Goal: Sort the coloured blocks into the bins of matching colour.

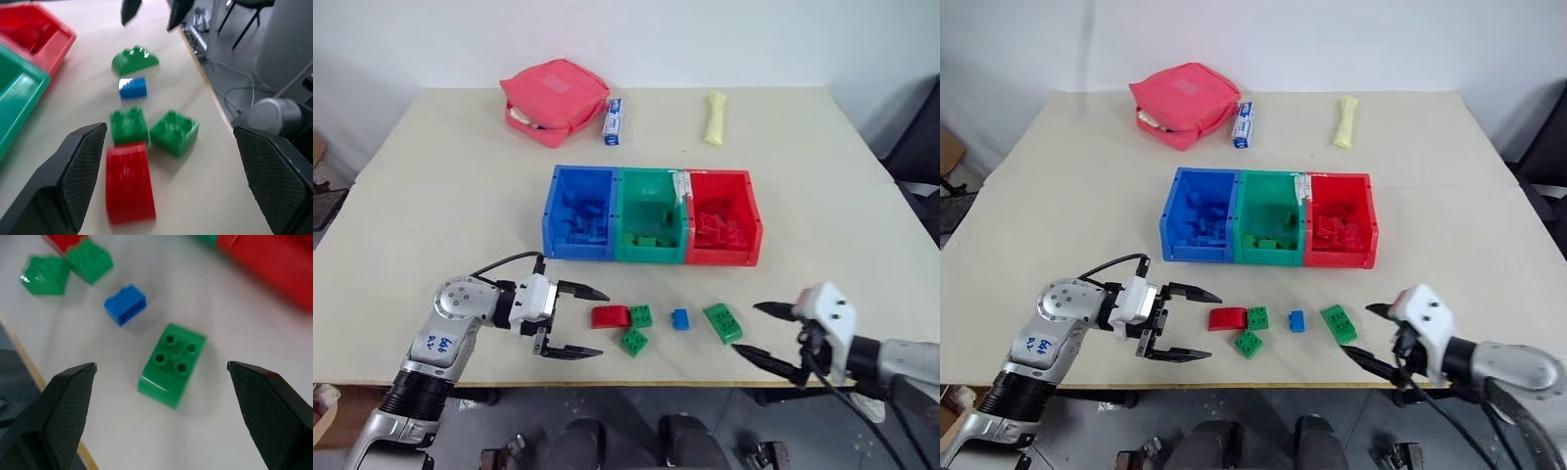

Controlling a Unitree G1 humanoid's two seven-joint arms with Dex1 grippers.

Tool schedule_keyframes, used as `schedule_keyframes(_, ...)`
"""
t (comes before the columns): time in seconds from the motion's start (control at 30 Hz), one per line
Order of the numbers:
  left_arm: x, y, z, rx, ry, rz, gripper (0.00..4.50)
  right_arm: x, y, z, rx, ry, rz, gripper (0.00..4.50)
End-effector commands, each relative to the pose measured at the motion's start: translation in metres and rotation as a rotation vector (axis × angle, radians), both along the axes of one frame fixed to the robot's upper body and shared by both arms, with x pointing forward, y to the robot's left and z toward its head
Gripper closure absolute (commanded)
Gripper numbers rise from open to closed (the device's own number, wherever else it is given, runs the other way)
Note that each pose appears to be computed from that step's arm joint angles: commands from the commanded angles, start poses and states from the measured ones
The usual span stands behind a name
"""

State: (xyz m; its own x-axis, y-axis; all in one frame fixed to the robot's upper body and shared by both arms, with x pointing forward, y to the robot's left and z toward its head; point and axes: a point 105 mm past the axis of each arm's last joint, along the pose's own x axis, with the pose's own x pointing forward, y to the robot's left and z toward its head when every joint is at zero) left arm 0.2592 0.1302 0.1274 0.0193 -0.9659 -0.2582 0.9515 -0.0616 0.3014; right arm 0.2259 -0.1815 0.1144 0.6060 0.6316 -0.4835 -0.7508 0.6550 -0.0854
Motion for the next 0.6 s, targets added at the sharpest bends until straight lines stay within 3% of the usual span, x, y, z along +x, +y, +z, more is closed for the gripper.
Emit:
schedule_keyframes(0.03,-0.001,0.005,0.009,0.002,-0.047,0.013,0.11,0.008,0.005,-0.013,-0.034,0.029,-0.080,0.00)
schedule_keyframes(0.13,-0.006,0.009,0.009,0.006,-0.048,0.026,0.11,0.014,0.005,-0.025,-0.069,0.044,-0.140,0.00)
schedule_keyframes(0.23,-0.010,0.011,0.008,0.008,-0.045,0.033,0.00,0.019,0.006,-0.028,-0.078,0.033,-0.174,0.62)
schedule_keyframes(0.4,-0.010,0.011,0.011,-0.016,-0.046,0.051,0.00,0.025,0.010,-0.020,-0.055,-0.013,-0.182,2.34)
schedule_keyframes(0.47,-0.005,0.010,0.017,-0.070,-0.049,0.092,0.00,0.030,0.011,-0.006,-0.026,-0.077,-0.146,3.00)
schedule_keyframes(0.6,0.006,0.018,0.024,-0.184,-0.029,0.252,0.00,0.043,0.018,0.031,0.069,-0.192,-0.072,3.06)
